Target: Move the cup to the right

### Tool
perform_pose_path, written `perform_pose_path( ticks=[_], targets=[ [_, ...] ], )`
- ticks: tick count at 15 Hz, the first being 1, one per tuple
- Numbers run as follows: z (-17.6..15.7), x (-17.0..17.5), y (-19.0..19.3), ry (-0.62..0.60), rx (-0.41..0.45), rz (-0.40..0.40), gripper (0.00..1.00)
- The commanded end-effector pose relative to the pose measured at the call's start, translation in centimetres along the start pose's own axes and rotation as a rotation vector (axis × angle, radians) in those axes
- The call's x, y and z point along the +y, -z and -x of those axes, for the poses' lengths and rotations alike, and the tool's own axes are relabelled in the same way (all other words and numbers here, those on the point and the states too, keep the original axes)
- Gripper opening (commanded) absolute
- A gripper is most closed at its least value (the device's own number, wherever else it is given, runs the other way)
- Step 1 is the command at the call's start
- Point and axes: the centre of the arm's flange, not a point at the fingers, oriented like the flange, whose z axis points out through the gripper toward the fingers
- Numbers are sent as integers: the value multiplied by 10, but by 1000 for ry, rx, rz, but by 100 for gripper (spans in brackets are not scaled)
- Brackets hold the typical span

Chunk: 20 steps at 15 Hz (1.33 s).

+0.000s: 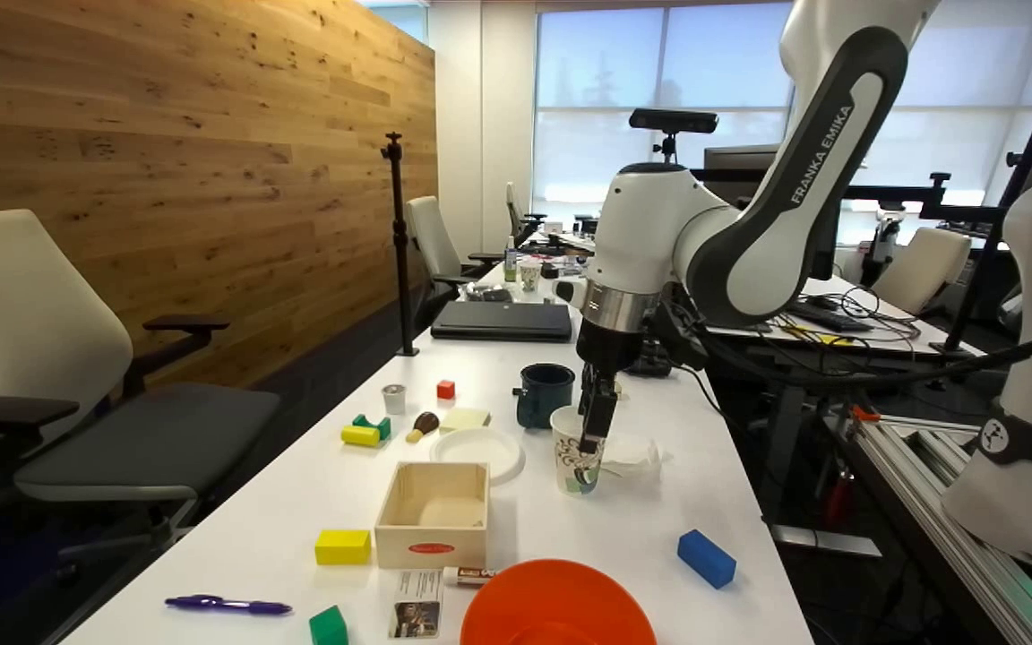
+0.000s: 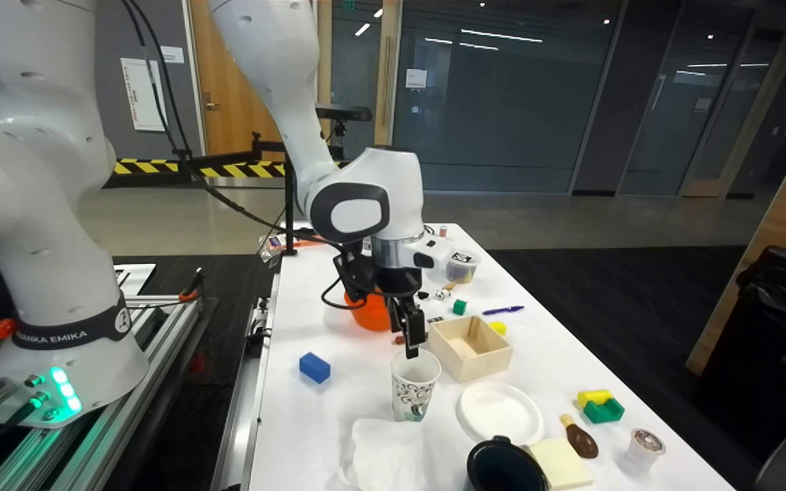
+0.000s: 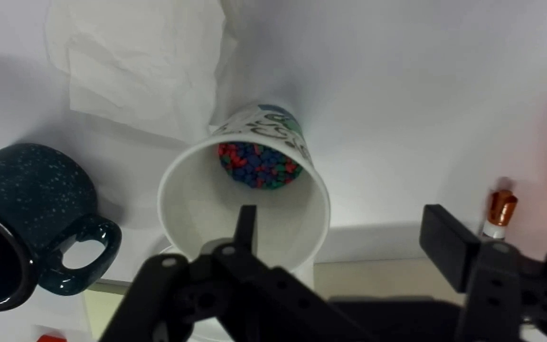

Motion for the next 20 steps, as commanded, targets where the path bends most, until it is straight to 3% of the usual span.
perform_pose_path(
  ticks=[1, 11, 15, 16, 17, 20],
  targets=[
    [-13, -12, 56, -131, -30, 14, 100],
    [-60, -31, 180, -420, 12, 27, 100],
    [-72, -22, 195, -577, -10, 32, 100],
    [-73, -20, 195, -589, -13, 32, 100],
    [-68, -21, 186, -526, 5, 40, 100],
    [-69, -18, 189, -554, 1, 43, 100]
  ],
)
